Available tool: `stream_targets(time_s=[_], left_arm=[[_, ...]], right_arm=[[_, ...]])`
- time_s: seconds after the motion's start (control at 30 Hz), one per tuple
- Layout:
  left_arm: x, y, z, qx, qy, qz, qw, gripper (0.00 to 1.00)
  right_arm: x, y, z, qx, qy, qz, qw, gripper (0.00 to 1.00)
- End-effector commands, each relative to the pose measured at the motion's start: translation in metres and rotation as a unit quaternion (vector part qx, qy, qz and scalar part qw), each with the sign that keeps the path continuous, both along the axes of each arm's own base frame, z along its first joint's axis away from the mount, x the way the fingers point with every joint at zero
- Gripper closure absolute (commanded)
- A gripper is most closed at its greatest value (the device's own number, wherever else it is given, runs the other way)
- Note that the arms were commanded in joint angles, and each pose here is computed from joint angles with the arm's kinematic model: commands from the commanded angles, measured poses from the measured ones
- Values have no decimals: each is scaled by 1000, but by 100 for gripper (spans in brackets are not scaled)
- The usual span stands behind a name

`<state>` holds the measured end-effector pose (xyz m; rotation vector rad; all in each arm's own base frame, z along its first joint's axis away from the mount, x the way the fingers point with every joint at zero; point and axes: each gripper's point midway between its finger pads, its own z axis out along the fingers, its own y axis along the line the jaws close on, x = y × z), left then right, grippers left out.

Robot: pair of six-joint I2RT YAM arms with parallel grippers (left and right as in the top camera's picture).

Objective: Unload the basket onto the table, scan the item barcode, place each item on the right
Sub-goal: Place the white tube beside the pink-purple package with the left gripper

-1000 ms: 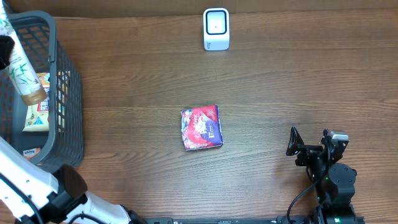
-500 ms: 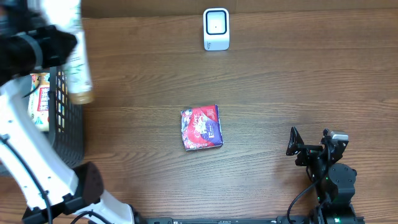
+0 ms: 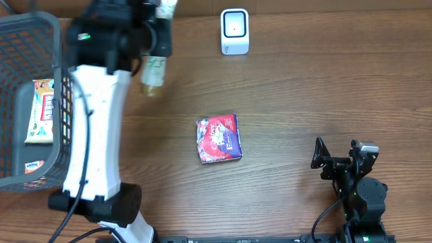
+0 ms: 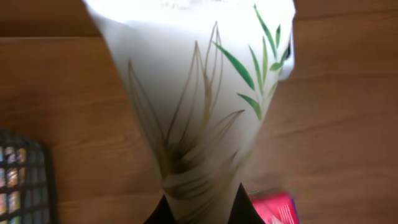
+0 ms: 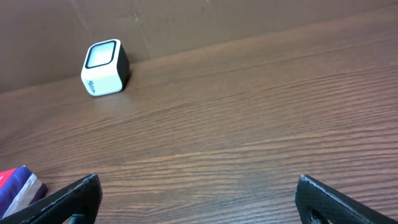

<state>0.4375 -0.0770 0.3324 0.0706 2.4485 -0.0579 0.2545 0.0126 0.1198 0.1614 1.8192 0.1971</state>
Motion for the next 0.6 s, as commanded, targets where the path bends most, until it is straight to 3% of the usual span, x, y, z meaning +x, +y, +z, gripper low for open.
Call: stream_targets(time_s=[0.0,0.27,0.57], left_arm=[[5,-6,-53,17,32,48,998,96],[-26,-25,-175,65,129,62,988,95],[-72,21,-233,200,143,185,951,96]], right_arm=[[0,0,-3,0,1,-2,1000,0],[0,0,-3,0,1,-2,1000,0],[0,0,-3,0,1,-2,1000,0]])
